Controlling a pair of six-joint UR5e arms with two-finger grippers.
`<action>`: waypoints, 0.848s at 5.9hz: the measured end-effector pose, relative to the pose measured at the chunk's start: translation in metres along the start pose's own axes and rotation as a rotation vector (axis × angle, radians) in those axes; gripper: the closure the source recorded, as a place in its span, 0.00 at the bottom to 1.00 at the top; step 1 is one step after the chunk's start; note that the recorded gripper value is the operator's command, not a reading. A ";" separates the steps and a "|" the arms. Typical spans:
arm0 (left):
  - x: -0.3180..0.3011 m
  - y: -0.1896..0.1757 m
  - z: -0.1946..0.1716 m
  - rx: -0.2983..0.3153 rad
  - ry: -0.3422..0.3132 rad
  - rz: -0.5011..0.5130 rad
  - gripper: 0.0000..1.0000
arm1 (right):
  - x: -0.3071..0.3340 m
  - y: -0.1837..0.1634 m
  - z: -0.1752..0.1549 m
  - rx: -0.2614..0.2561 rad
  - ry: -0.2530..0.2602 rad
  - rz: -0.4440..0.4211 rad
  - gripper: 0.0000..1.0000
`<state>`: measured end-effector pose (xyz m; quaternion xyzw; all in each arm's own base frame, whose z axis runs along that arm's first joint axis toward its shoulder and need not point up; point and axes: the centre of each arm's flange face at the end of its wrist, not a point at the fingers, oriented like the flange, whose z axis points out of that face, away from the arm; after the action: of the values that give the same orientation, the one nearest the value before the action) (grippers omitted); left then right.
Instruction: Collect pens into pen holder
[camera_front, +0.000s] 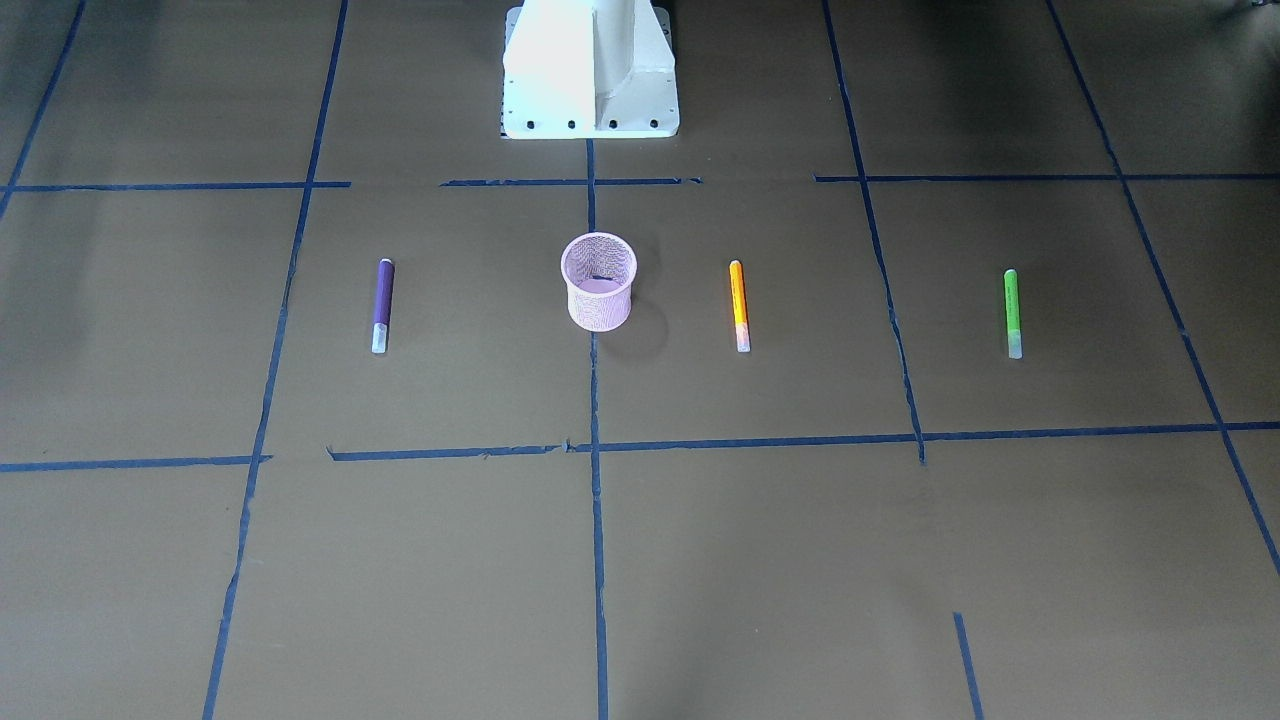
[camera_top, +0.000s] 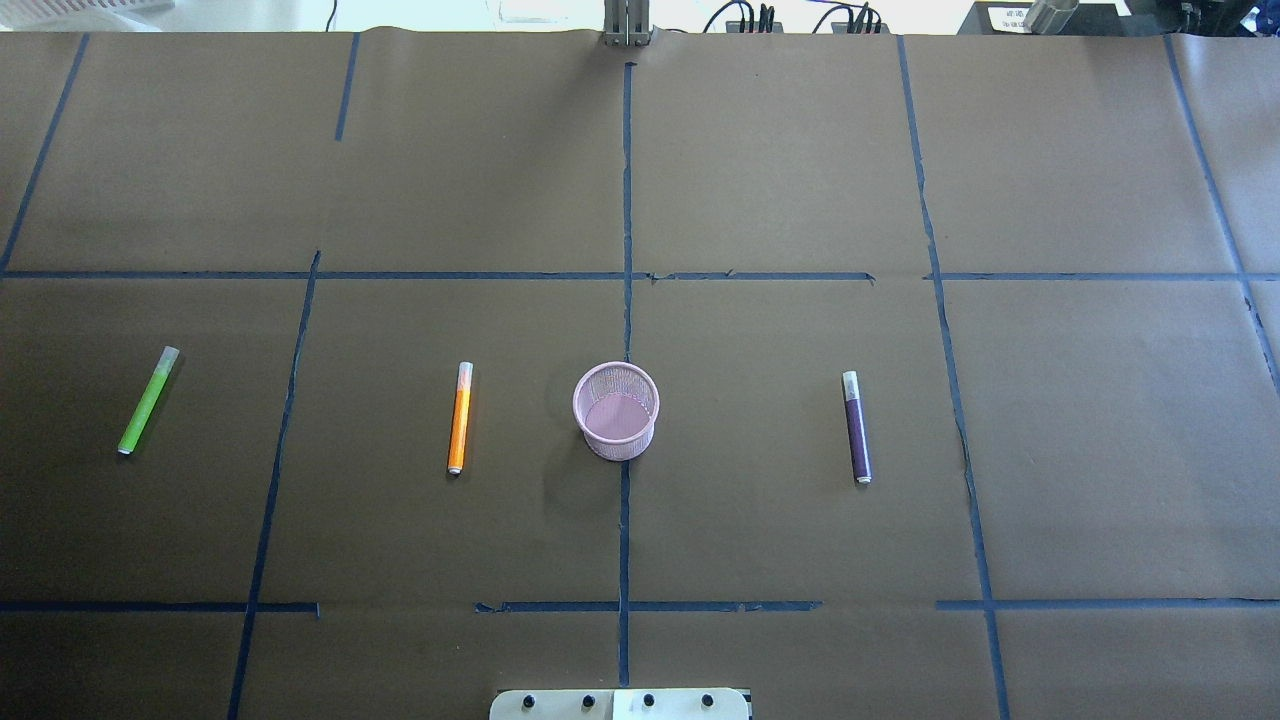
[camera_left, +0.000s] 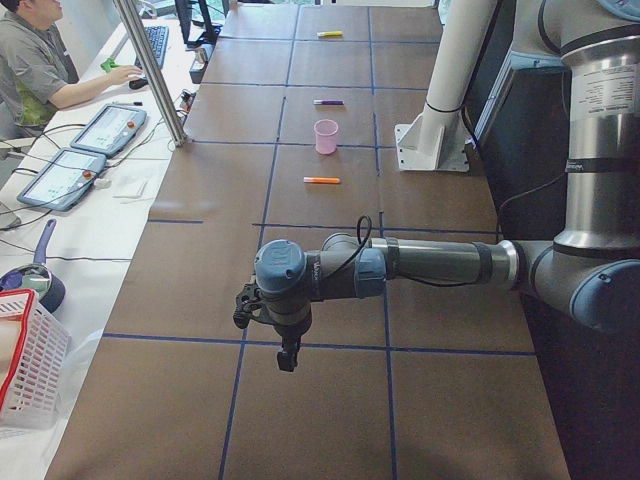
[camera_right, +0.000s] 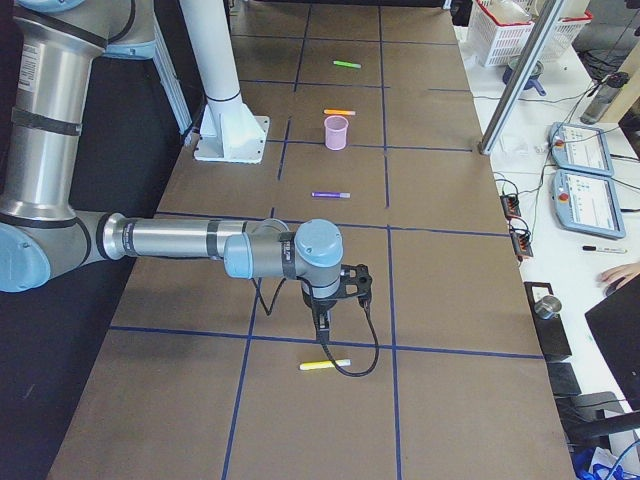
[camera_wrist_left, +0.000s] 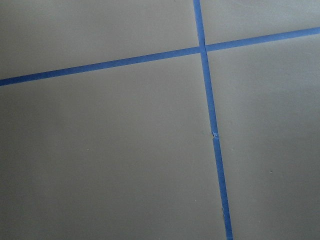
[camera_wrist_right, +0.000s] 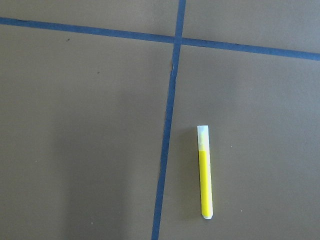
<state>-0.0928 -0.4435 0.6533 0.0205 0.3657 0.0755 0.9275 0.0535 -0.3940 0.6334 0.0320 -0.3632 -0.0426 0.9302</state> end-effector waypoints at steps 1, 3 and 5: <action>0.000 0.000 0.000 0.000 0.001 0.002 0.00 | 0.000 0.000 0.000 0.000 0.000 0.000 0.00; 0.003 -0.003 -0.002 0.006 -0.001 0.008 0.00 | -0.001 -0.001 -0.001 0.002 -0.004 -0.001 0.00; 0.021 -0.027 -0.027 0.112 -0.025 0.103 0.00 | -0.005 -0.003 -0.003 0.008 -0.022 -0.006 0.00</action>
<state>-0.0927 -0.4672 0.6168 0.0921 0.3562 0.1021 0.9242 0.0518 -0.3966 0.6279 0.0365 -0.3734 -0.0443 0.9259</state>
